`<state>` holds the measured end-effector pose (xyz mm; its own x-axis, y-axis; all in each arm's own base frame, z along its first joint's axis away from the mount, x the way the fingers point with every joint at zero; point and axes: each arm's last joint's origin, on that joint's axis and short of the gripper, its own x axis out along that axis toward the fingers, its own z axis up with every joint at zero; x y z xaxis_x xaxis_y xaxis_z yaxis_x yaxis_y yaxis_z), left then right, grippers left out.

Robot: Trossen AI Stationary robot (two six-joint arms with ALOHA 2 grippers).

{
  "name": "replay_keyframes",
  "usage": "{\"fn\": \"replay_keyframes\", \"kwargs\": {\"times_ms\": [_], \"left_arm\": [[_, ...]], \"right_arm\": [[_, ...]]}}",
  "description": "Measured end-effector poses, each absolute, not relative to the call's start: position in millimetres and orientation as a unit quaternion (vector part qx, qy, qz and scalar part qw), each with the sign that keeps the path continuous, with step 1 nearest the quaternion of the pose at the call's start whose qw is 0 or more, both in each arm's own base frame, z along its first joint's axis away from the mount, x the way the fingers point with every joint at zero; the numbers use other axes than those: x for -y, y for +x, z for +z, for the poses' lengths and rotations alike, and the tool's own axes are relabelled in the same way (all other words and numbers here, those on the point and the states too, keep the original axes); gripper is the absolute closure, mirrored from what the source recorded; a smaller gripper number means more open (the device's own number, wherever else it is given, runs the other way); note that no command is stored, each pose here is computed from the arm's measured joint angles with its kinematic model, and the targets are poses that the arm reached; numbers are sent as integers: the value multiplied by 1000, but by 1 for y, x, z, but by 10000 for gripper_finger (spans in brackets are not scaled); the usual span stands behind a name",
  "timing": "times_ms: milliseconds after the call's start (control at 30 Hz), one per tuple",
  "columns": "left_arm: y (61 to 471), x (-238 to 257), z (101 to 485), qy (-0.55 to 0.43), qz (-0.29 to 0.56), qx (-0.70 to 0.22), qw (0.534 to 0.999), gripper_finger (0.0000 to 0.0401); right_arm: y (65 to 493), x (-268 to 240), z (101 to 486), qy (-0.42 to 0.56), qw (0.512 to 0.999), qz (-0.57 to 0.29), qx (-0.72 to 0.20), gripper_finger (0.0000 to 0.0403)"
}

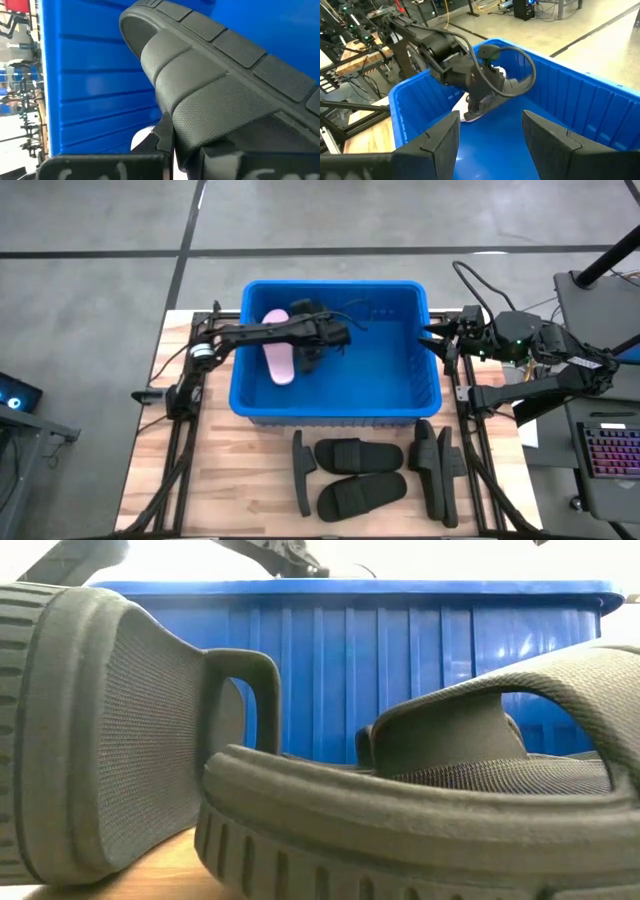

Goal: Pick and place slides into bin
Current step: Put the black slide into the bin

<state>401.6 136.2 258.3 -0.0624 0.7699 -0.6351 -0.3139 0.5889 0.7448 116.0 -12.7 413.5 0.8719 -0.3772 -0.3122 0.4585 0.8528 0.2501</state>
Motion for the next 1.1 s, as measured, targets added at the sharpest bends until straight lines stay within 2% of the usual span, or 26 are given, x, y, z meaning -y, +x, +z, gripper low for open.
{"fn": "replay_keyframes", "kwargs": {"times_ms": [200,300,433,600,800,967,1100], "left_arm": [[404,-142,242,183,399,-623,647,399],[405,-145,237,169,387,-631,651,380],[401,-152,228,166,385,-644,640,327],[396,-159,224,163,377,-658,631,235],[402,-158,226,135,310,-660,671,130],[405,-152,232,104,243,-662,701,81],[401,-141,259,106,233,-654,711,73]], "right_arm": [[116,13,414,160,954,-219,-126,200],[116,13,414,161,954,-219,-125,200],[116,13,414,161,954,-219,-126,200],[116,13,414,161,954,-219,-126,200],[116,13,414,161,954,-218,-126,200],[116,13,414,160,954,-218,-126,199],[116,13,414,160,954,-219,-126,200]]}}
